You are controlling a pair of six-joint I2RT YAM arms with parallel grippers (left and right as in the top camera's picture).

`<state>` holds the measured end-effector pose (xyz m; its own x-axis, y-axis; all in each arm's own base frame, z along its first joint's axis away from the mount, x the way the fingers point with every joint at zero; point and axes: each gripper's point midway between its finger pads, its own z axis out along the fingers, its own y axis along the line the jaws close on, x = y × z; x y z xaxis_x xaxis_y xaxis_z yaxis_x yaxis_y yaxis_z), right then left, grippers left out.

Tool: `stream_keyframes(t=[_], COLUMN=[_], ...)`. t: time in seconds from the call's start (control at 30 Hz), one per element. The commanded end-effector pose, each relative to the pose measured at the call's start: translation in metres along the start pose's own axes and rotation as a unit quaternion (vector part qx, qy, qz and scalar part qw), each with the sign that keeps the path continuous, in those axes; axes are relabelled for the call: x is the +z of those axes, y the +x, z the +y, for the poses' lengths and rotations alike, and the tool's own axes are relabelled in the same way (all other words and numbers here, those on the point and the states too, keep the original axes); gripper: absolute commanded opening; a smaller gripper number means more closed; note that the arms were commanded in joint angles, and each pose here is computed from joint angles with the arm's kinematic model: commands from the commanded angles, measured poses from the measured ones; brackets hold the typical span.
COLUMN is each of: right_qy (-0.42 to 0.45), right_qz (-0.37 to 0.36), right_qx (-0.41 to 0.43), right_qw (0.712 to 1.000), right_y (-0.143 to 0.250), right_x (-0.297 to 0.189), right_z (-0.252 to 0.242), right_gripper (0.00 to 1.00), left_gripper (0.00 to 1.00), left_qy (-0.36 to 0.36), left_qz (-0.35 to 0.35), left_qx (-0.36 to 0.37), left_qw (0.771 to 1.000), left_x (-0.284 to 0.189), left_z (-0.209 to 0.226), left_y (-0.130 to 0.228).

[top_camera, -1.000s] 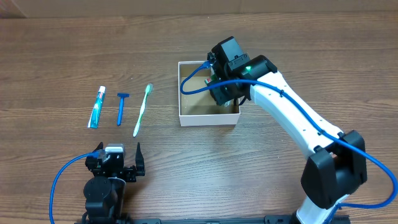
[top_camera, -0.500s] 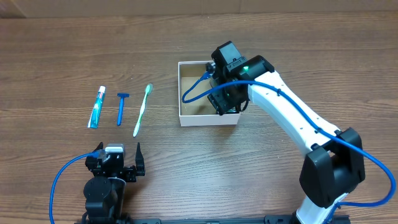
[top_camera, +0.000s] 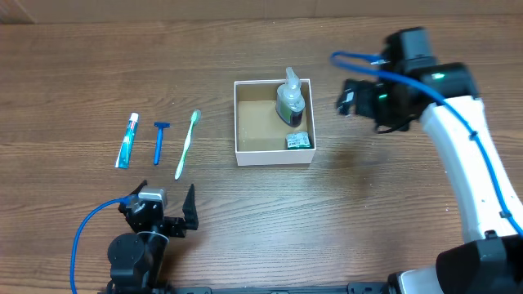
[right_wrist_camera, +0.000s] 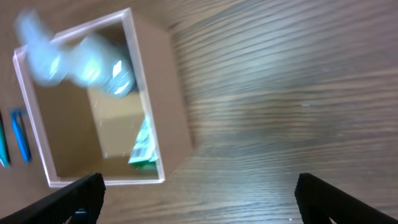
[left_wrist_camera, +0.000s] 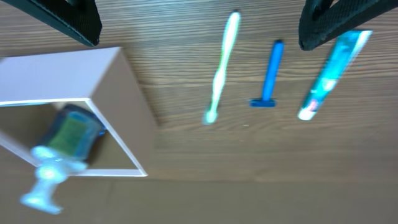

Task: Pack container
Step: 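Reach left gripper to the Colgate toothpaste tube and grasp it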

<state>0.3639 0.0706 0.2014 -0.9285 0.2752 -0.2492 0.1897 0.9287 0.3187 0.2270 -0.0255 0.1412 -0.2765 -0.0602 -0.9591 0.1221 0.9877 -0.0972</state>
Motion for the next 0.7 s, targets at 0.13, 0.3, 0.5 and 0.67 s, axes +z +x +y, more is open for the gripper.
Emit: stream_keyframes(t=[0.13, 0.3, 0.5, 0.67], right_qy=[-0.024, -0.019, -0.019, -0.02], right_qz=[-0.02, -0.024, -0.024, -0.024], right_qx=[0.112, 0.121, 0.121, 0.121], right_qw=[0.993, 0.992, 0.992, 0.992], right_y=[-0.022, -0.025, -0.025, -0.025], right_x=[-0.018, -0.019, -0.019, -0.019], right_z=[-0.044, -0.052, -0.052, -0.052], right_gripper=[1.0, 1.0, 1.0, 1.0], left_gripper=[1.0, 1.0, 1.0, 1.0], left_qy=[0.025, -0.031, -0.031, -0.031], left_qz=[0.0, 0.084, 0.256, 0.353], left_qx=[-0.076, -0.049, -0.004, 0.044], left_qw=[0.997, 0.995, 0.966, 0.934], left_x=[-0.007, 0.005, 0.061, 0.095], left_z=[-0.011, 0.004, 0.01, 0.021], left_y=[-0.035, -0.087, -0.109, -0.104])
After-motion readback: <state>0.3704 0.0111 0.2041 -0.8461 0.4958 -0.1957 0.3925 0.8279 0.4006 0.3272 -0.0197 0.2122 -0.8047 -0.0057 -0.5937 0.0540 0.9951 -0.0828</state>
